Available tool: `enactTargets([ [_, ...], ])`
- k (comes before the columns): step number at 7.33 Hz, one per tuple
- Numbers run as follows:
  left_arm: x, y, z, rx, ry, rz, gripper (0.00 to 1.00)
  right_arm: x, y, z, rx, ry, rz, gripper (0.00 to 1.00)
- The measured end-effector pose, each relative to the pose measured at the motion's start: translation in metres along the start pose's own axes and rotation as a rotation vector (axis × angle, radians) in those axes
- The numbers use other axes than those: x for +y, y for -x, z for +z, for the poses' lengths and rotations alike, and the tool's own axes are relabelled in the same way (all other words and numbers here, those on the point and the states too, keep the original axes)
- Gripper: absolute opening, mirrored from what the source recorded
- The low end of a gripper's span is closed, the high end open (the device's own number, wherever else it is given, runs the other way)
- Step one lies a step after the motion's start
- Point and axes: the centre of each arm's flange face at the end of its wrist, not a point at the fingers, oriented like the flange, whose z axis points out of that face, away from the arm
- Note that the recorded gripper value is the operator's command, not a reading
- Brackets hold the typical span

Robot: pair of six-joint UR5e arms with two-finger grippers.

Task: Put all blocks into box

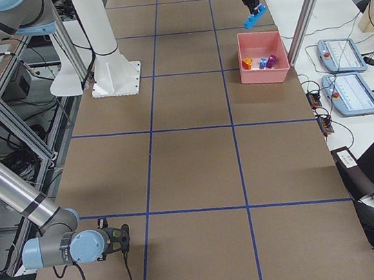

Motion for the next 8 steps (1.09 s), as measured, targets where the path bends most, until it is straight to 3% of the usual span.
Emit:
enactTargets([
  [1,0.008,-0.003,0.028,0.005,-0.057,-0.006,0.85,-0.003,0.006,-0.003,-0.013,-0.007,-0.009,0.00],
  [2,0.010,0.000,0.053,0.008,-0.093,-0.017,1.00,-0.007,0.015,-0.006,-0.036,-0.016,-0.017,0.00],
  [6,0.017,0.005,0.080,0.013,-0.116,-0.030,1.00,-0.022,0.042,-0.018,-0.084,-0.042,-0.016,0.00],
  [8,0.023,0.004,0.074,-0.009,-0.084,-0.027,1.00,-0.051,0.087,-0.040,-0.118,-0.078,0.024,0.00],
])
